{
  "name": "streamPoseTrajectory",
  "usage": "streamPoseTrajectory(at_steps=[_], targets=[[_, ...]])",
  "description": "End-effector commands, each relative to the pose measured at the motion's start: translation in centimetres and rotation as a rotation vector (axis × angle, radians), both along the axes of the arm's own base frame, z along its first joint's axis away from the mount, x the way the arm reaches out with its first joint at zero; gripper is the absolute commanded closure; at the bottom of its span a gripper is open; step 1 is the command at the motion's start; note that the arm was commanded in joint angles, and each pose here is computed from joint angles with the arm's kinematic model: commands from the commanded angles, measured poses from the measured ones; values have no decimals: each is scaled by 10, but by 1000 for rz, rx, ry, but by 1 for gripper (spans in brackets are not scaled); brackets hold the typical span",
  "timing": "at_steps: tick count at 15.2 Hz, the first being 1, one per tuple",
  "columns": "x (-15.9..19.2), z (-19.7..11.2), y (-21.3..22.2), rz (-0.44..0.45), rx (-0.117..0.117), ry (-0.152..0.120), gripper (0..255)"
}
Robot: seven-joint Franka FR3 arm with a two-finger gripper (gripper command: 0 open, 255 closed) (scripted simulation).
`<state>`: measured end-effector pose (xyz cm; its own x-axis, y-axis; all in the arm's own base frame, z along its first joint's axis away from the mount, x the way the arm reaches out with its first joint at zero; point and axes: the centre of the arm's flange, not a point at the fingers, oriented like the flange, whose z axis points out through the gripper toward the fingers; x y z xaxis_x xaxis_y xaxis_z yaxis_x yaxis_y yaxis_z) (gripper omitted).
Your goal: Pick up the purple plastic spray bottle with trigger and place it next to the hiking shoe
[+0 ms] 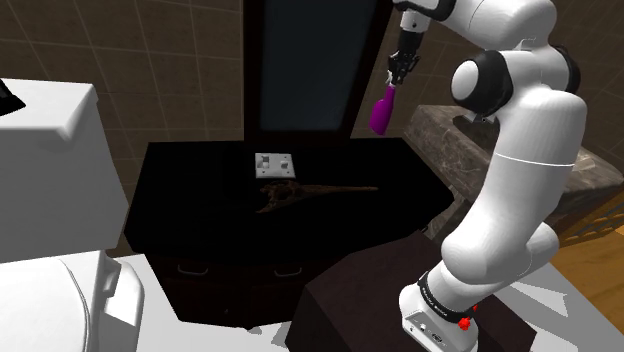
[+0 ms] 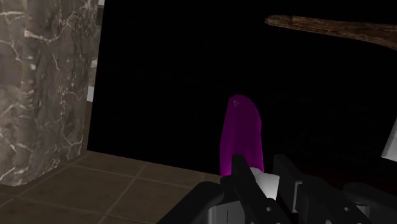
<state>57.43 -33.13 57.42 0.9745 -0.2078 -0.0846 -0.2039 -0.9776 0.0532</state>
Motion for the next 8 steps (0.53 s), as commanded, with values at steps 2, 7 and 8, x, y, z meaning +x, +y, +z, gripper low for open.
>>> streamPoseTrajectory(at_steps=[2, 7, 8], targets=[[0, 16, -1, 0, 0, 0, 255], [0, 42, -1, 0, 0, 0, 255], [0, 46, -1, 0, 0, 0, 255]])
